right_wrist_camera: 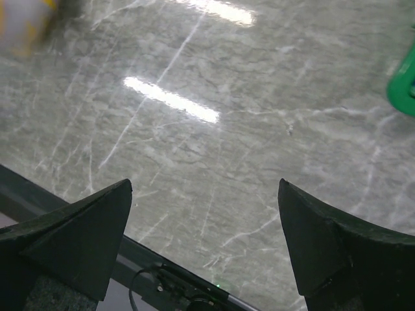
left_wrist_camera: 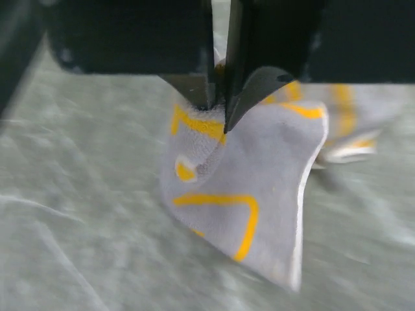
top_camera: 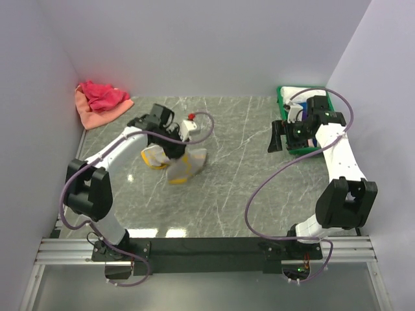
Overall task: Roll the towels
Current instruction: Move the towel to the center of the board
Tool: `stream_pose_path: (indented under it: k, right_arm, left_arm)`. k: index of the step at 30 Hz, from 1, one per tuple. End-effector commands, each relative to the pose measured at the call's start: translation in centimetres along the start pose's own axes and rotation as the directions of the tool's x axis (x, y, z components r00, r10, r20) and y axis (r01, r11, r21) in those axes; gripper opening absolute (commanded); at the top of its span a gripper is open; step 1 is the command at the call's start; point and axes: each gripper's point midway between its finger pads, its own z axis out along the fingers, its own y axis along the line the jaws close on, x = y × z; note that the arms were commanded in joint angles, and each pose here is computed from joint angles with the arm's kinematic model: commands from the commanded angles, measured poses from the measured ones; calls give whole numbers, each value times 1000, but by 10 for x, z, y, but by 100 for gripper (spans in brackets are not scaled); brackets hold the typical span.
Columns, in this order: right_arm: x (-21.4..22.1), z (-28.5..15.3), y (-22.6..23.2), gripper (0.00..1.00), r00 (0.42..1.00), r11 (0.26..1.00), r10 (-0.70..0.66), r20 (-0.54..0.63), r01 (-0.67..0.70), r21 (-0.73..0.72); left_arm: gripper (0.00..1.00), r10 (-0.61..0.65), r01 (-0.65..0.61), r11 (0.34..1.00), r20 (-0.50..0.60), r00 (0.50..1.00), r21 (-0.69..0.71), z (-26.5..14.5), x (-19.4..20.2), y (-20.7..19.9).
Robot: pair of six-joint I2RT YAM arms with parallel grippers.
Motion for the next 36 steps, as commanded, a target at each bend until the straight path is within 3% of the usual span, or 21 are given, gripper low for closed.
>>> stream_pose_path:
  k: [1,4,6,9,13,17,20,26,36]
  right_arm:
    - [-15,-1,18,99,999,998,-35,32,36,-58]
    - [-17,6,26,99,999,996,-45,25,47,-82]
    - [-20,13,32,97,998,993,-58,16,59,-98]
    - [-25,21,43,91,996,989,-91,-2,90,-120]
    - [-32,42,70,76,984,976,-175,-17,171,-136]
    - [-40,71,100,69,964,956,-265,-37,257,-142]
    - [-48,92,126,68,939,931,-342,-34,334,-151]
    - [-60,129,192,69,891,873,-454,-6,444,-201]
    - [-44,188,270,81,806,789,-592,-9,578,-206]
  left_arm:
    - [16,-110,99,989,100,989,107,2,-25,-37]
    - [36,-118,96,975,103,988,199,8,-38,-65]
    - [42,-140,112,966,108,984,235,5,-43,-74]
    - [52,-189,147,967,198,962,209,-20,-55,-55]
    - [49,-295,294,955,202,934,33,-50,-16,27]
    - [47,-404,408,913,105,909,-26,-56,36,77]
    - [57,-456,458,883,45,889,-103,-47,63,107]
    - [60,-560,555,807,37,828,-203,-17,90,142]
    - [57,-666,604,705,-55,744,-373,8,155,155]
